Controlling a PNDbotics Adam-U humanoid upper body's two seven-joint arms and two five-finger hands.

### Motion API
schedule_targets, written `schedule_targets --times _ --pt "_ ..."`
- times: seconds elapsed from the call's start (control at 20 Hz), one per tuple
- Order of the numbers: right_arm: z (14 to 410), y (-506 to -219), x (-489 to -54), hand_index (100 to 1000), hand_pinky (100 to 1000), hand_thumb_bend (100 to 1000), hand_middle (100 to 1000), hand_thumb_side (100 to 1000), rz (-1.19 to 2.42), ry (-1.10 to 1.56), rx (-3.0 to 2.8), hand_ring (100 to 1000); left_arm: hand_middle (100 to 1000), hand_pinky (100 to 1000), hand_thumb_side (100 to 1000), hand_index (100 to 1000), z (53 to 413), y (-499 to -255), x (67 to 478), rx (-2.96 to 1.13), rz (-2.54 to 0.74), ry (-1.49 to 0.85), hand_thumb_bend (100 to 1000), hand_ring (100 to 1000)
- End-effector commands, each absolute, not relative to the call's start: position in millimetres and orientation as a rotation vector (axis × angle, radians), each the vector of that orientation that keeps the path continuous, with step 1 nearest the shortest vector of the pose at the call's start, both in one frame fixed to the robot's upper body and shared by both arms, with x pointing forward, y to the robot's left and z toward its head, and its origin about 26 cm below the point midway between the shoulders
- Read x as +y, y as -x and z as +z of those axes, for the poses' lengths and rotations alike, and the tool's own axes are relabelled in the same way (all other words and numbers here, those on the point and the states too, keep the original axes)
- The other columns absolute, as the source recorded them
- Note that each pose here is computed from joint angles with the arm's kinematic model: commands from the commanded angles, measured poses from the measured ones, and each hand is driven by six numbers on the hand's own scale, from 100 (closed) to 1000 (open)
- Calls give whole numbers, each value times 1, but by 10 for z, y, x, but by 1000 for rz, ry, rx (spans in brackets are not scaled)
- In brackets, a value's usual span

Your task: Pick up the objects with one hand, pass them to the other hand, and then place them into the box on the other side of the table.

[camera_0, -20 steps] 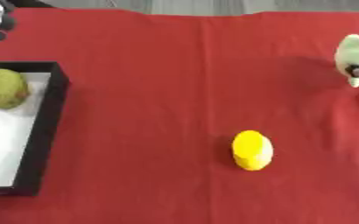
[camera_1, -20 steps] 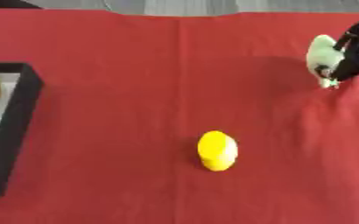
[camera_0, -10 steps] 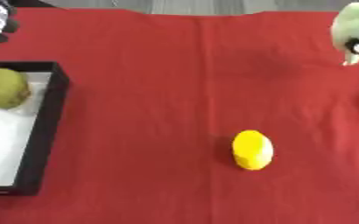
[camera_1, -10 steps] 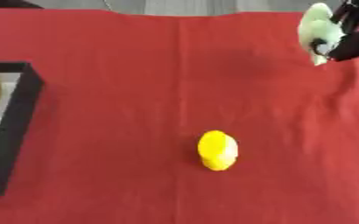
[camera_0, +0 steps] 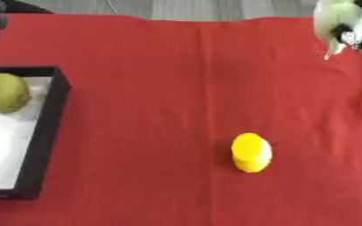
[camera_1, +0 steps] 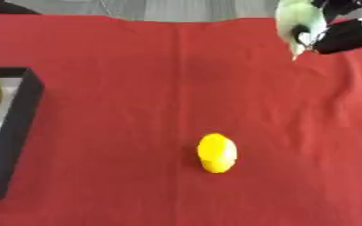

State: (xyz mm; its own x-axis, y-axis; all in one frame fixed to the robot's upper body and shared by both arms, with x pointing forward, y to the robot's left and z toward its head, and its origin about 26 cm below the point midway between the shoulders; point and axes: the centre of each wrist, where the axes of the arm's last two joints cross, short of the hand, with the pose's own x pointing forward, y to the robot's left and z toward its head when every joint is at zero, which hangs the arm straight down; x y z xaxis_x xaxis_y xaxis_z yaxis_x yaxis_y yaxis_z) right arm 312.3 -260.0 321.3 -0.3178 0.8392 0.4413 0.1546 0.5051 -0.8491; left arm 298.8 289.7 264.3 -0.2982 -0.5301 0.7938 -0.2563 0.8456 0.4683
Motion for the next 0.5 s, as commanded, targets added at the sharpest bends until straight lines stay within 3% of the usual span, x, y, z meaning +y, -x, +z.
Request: schedule_targets --times 0.05,0.5 --pt "3309 -2999 -2438 370 778 182 420 100 897 821 -1889 584 586 808 635 714 2799 -2944 2964 -1924 -316 -642 100 736" --pt "3175 -3012 -2120 366 774 126 418 100 927 733 -2020 584 590 805 605 718 2932 -2930 2989 -1944 -374 -681 100 737"
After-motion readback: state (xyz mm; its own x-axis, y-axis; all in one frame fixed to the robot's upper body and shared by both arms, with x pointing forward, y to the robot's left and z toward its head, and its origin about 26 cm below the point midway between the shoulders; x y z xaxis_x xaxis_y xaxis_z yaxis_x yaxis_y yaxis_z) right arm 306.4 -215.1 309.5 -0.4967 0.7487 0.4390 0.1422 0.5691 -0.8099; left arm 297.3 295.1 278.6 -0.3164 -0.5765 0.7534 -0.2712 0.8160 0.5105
